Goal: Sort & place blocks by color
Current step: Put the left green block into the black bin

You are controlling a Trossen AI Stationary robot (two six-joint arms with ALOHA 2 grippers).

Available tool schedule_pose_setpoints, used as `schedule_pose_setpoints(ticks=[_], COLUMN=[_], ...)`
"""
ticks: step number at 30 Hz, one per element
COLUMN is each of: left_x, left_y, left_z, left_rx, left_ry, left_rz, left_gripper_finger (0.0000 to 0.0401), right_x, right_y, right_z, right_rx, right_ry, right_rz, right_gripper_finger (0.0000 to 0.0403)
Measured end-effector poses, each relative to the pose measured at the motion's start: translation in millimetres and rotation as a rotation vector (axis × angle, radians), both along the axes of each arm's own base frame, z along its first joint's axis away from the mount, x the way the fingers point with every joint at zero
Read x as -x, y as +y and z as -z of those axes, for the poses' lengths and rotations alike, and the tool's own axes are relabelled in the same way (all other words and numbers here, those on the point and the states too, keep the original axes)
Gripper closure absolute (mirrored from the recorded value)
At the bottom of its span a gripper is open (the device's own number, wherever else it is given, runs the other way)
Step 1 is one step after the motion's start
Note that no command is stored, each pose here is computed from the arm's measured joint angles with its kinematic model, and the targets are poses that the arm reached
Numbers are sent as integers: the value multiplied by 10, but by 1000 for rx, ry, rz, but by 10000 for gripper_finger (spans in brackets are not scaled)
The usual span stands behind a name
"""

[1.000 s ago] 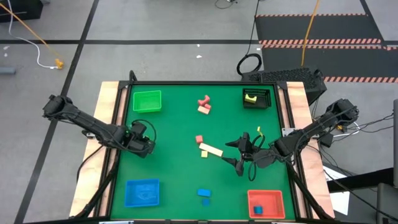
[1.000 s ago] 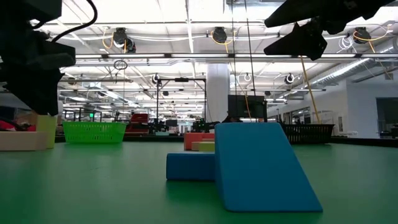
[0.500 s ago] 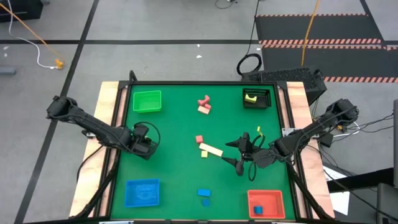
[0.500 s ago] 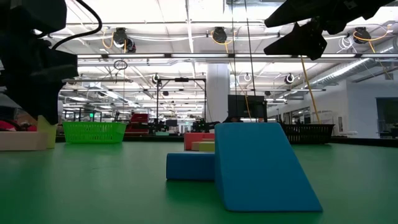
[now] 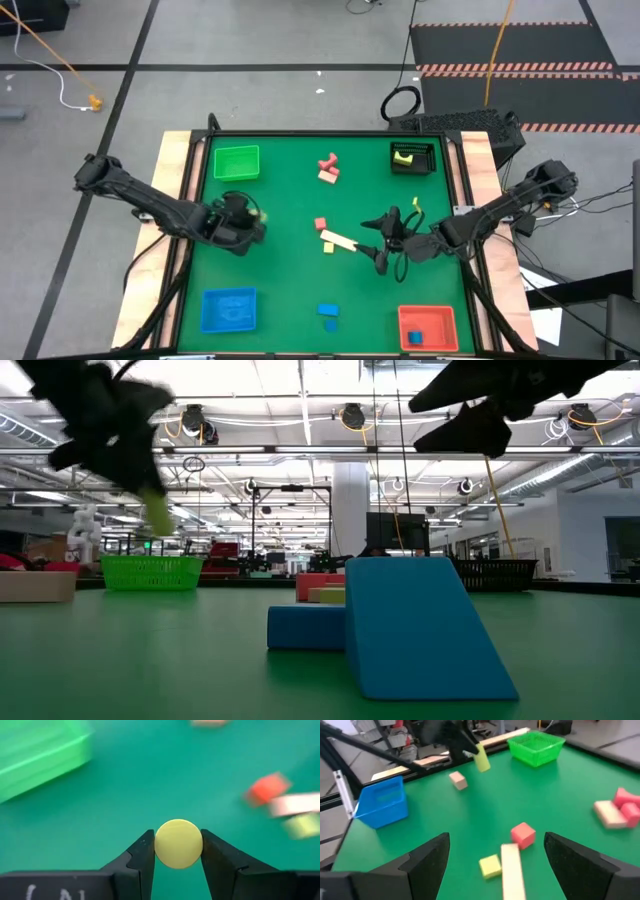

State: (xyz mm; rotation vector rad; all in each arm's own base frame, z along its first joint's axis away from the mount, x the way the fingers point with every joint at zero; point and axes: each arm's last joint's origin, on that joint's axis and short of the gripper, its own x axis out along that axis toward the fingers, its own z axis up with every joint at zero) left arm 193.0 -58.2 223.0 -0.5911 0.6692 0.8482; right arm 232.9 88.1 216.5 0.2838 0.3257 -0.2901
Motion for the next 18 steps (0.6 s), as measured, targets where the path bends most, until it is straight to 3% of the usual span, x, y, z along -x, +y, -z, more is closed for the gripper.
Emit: schedule_pose_setpoints(ticks=[4,9,14,18], left_x=[-307,-513,-641,-750], left_y=[-160,-370,-542,-623], left_z=[-231,-517,-615,-554], left_rx=[-32,-130,-191,-190], left_ry=[-280,-569,-742,-802], left_rz=[201,394,459,459], left_gripper_finger=[272,272,272,272], right_x=[-96,-256,-407,-465], right_y=[-56,-10,53,86], right_z=[-23,8,16,-32], right_rx=[133,472,716,806], right_ry=[-28,-46,-146,-277], right_rz=[-23,-125,-144,-134], right_gripper_finger=[90,90,90,90])
